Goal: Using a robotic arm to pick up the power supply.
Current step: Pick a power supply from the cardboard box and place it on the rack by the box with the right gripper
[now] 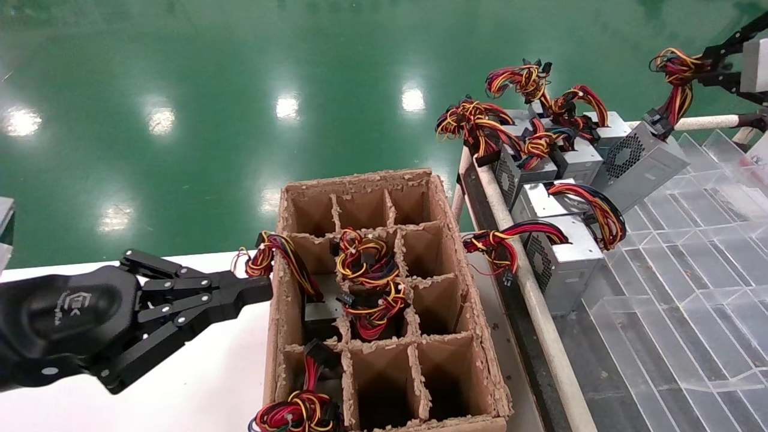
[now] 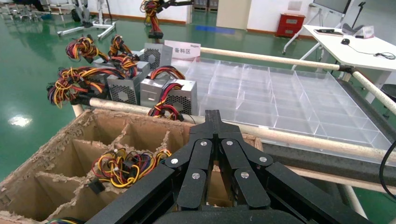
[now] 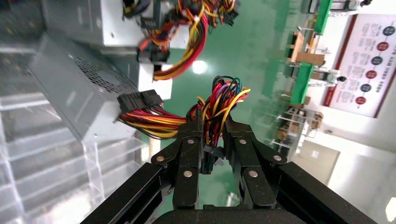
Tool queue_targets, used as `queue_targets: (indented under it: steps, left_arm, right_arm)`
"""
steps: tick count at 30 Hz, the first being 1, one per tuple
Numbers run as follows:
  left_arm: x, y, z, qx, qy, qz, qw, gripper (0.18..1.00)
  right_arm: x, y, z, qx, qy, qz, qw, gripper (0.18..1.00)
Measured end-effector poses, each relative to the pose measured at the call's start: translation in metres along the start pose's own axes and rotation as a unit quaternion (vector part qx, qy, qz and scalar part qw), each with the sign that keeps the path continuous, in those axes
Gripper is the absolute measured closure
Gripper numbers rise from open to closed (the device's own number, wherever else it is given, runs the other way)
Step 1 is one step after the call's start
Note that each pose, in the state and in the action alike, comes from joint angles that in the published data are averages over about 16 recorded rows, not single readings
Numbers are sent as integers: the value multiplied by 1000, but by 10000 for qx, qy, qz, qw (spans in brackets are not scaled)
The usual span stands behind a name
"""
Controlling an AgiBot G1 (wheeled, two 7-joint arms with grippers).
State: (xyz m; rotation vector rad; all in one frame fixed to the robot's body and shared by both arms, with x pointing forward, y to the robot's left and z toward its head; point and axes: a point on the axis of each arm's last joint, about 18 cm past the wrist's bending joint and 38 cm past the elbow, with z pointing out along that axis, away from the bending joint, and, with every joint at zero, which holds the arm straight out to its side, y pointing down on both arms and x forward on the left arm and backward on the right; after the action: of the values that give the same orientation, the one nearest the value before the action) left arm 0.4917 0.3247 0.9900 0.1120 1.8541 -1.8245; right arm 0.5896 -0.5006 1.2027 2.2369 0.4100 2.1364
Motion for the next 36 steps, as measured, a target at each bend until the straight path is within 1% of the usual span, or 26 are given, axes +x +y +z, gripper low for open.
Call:
queue_targets:
  steps: [9,18,26,36]
  left_arm:
    - [0,0,0,0,0,0,10000,993]
    - [0,0,0,0,0,0,10000,993]
    - [0,0,0,0,0,0,10000,993]
    - [0,0,0,0,0,0,10000,993]
  right_arm:
    - [5,4,7,-158,101,-378,9991,924]
    - [4,-6,16,5,73,-578,9983,924]
    - [-3,-16,22,243,-61,-612,9978,924]
    - [-10,-24,27,415,-234,-507,9976,924]
